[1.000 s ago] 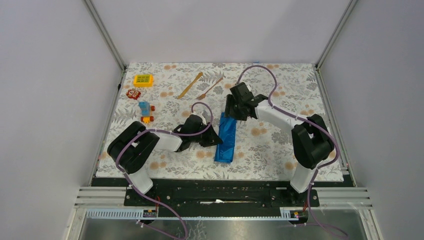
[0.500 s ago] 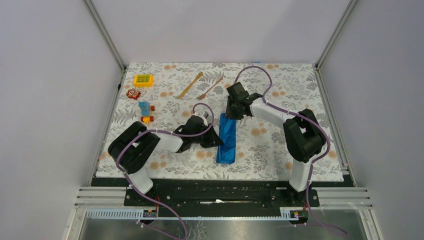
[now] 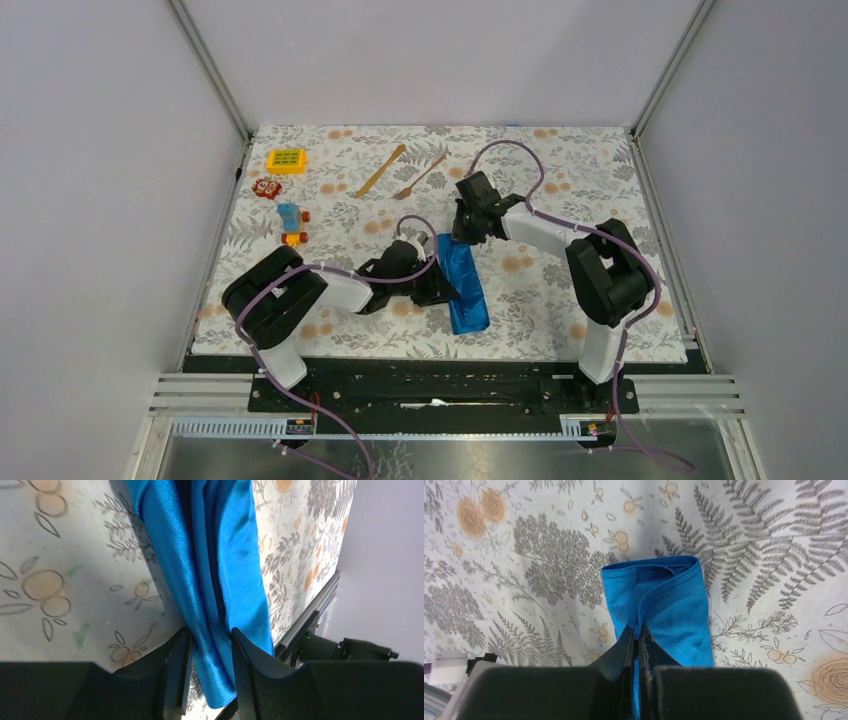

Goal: Fold the napkin into a case and place the utensils inside
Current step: Pick up the top corner of the smaller rectangle folded napkin from the center of the board.

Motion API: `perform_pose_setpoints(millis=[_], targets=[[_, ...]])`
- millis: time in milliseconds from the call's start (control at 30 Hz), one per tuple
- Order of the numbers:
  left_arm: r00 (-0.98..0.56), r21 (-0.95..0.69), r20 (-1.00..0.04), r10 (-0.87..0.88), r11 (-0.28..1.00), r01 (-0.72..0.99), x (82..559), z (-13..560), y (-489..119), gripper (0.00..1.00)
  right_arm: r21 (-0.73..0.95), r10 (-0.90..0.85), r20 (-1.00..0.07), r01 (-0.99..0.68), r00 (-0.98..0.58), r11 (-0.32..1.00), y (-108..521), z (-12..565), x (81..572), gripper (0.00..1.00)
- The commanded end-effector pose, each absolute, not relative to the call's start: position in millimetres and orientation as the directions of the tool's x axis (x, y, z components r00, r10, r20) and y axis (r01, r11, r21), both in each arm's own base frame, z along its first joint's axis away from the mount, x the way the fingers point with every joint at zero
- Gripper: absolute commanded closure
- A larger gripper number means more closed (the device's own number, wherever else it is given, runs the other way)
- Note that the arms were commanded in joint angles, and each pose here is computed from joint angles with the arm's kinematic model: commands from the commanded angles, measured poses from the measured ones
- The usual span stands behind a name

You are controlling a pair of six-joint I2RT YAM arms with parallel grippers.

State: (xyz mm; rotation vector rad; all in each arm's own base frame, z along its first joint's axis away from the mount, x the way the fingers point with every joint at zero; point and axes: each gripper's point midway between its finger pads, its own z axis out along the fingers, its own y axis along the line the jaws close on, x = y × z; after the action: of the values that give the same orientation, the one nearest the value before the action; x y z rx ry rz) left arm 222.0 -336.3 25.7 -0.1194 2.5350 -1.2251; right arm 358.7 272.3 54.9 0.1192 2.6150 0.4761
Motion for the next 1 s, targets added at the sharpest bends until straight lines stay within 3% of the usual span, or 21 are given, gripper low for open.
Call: perform_pose_setpoints(millis=[0,167,233,300,400,667,967], targets=[[-0.936,-0.776,-0.256,-0.242,0.629,0.05,214,30,-329,0.57,0.46,0.211,-0.461,-0.029,-0.862,0.887,277,78,360,1.0],[-0.873,-0.768,-0.391,-0.292,0.626,0.134,242,72,-303,0.36,0.512,0.219,-0.44,-0.043,-0.871,0.858,276,81,353,1.0],[-0.829,-0.719,-0.476,-0.293,0.673,0.175,263,88,-291,0.34,0.531,0.22,-0.437,-0.053,-0.872,0.846,276,85,352,1.0],[-0.789,-0.647,-0.552,-0.27,0.736,0.201,285,99,-284,0.4,0.551,0.234,-0.428,-0.046,-0.873,0.833,274,88,351,1.0],[-0.752,-0.555,-0.624,-0.212,0.798,0.235,311,105,-283,0.56,0.566,0.257,-0.42,-0.03,-0.871,0.824,273,90,352,1.0],[-0.785,-0.465,-0.618,-0.052,0.828,0.312,341,73,-313,0.74,0.589,0.296,-0.393,0.008,-0.87,0.808,274,92,350,1.0],[-0.745,-0.276,-0.665,0.056,0.908,0.315,349,54,-311,0.71,0.6,0.295,-0.379,0.01,-0.877,0.8,276,91,348,1.0]])
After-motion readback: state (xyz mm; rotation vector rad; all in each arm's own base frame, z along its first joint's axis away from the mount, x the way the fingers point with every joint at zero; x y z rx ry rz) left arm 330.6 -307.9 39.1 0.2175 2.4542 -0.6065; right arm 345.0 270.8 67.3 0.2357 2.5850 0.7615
